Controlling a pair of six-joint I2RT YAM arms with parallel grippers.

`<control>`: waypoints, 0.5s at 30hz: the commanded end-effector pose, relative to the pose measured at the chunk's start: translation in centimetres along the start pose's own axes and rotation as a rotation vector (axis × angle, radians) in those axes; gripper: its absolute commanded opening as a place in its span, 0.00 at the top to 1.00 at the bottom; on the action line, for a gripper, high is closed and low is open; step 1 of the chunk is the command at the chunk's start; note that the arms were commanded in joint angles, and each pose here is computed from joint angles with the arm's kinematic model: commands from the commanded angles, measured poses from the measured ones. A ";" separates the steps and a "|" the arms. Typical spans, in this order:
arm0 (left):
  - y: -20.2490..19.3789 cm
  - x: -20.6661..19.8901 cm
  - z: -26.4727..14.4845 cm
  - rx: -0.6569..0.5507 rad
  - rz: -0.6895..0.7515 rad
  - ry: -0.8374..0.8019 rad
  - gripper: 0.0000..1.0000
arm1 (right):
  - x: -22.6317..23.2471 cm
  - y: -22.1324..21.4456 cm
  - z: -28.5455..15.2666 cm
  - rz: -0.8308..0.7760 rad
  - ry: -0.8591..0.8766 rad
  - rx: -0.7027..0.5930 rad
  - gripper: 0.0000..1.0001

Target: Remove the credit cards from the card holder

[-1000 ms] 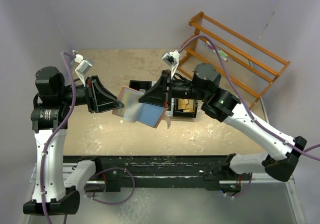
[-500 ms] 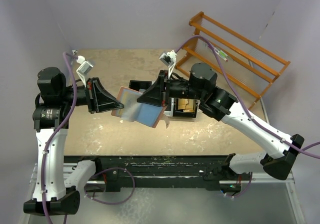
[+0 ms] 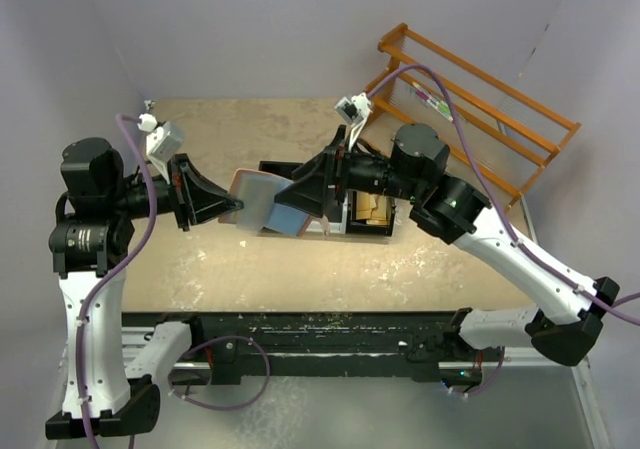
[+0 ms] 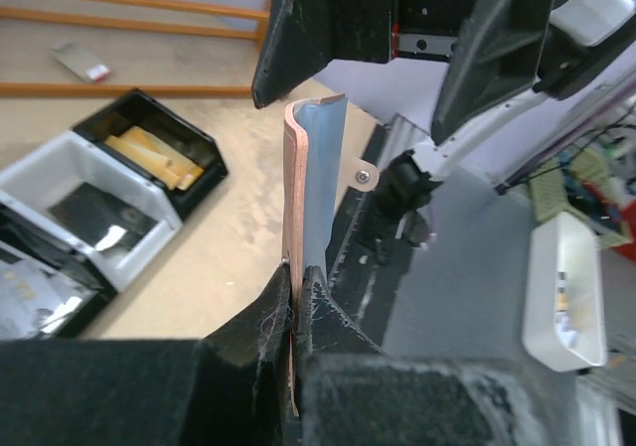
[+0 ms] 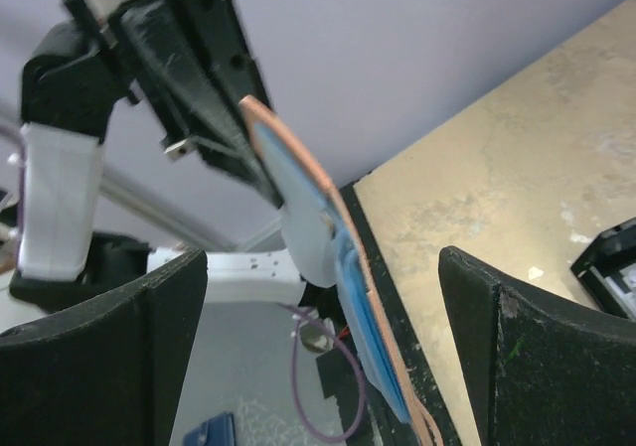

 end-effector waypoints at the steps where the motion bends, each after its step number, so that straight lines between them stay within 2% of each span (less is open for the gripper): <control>1: 0.5 -0.1 -0.6 0.007 0.197 0.090 1.00 | -0.4 2.2 0.5 -0.034 -0.088 -0.090 0.00; 8: 0.1 -1.0 -0.2 -0.005 0.058 -0.044 1.00 | -1.1 2.0 2.4 -0.023 -0.057 -0.075 0.01; 15: -0.2 -0.5 -0.1 -0.003 0.035 -0.034 1.00 | -1.6 1.7 3.4 -0.016 -0.095 -0.067 0.00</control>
Point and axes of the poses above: each gripper's point midway between its finger pads, its own z axis out along the fingers, its own x axis along the line the jaws close on, y = z × x, the point moved 6 cm from there along -z, back along the fingers, and after that the axes turned 8 degrees about z, right-handed, at the moved point
